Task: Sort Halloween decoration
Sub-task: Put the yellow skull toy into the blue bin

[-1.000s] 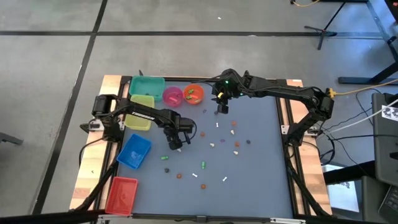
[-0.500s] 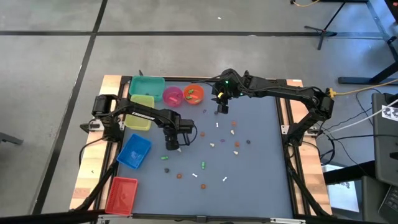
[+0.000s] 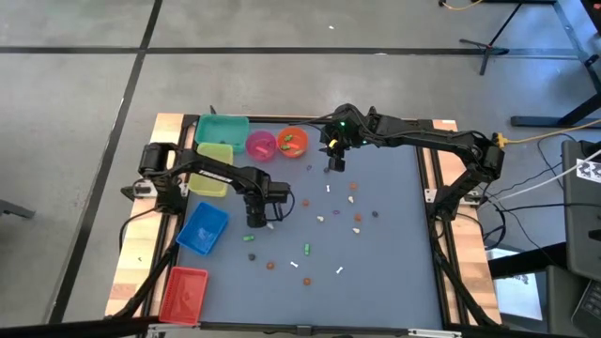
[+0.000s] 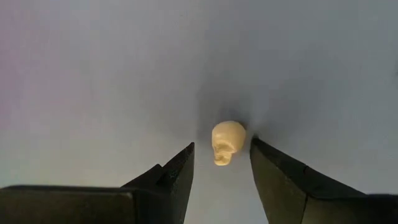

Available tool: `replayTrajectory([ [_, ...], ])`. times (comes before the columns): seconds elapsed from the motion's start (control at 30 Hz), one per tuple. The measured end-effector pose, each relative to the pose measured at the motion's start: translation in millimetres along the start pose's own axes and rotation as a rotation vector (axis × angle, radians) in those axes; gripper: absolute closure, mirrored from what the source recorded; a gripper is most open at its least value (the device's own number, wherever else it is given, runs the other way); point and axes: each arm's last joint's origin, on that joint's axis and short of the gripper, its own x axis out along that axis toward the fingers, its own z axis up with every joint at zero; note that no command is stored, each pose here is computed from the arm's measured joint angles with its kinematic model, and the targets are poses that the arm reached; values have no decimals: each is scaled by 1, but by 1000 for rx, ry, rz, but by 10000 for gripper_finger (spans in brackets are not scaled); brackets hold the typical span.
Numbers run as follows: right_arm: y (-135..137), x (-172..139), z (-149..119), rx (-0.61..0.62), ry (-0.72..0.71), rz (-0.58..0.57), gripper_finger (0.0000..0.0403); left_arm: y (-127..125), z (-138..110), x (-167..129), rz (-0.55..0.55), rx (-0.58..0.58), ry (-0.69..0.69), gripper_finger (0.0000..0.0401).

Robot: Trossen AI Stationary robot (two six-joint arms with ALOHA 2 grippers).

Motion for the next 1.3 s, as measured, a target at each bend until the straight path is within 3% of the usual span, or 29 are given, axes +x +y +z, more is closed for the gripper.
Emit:
replayTrajectory([
  [0.77,0,0,0,0,0,0,268,0,3,2,-10,-6,-32,253],
  [1.3,0,0,0,0,0,0,268,-1,3,2,-20,-7,-34,327],
])
